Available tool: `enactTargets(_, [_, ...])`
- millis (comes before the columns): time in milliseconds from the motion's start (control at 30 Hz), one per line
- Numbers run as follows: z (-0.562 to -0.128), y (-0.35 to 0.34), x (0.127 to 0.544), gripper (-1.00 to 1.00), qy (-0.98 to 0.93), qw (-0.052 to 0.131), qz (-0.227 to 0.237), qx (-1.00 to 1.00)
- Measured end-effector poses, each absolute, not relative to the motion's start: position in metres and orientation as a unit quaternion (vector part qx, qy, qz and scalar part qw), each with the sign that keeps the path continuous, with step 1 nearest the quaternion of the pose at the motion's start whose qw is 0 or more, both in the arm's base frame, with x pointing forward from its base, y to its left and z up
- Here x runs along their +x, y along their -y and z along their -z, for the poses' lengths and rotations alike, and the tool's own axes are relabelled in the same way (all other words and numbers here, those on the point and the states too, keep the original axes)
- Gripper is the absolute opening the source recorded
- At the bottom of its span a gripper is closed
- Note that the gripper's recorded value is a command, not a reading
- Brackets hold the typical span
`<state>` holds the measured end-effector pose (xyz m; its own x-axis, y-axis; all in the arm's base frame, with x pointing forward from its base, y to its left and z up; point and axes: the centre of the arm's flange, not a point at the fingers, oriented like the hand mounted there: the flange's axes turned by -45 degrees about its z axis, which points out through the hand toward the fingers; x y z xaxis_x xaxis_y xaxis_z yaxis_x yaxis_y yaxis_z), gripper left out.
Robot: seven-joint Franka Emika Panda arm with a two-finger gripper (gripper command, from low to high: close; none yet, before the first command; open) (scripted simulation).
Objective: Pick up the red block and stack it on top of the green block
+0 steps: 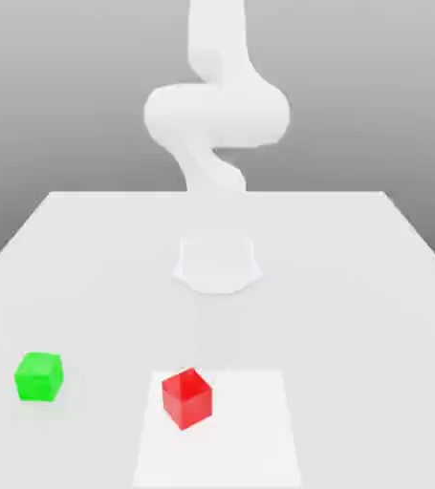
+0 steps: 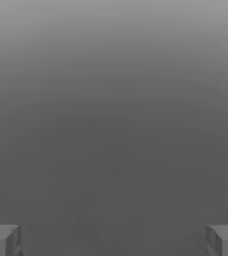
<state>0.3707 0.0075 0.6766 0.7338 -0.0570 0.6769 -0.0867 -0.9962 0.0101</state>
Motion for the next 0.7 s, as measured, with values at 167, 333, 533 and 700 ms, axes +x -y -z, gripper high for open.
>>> enactTargets(167, [-0.598, -0.009, 0.414, 0.00, 0.104, 0.058, -0.305, 0.945])
enactTargets(333, [-0.515, 0.004, 0.442, 0.00, 0.167, 0.082, -0.247, 0.951])
enactTargets(533, [-0.416, 0.026, 0.453, 0.00, 0.243, 0.091, -0.177, 0.950])
enactTargets(700, [-0.341, 0.041, 0.444, 0.00, 0.304, 0.083, -0.121, 0.941])
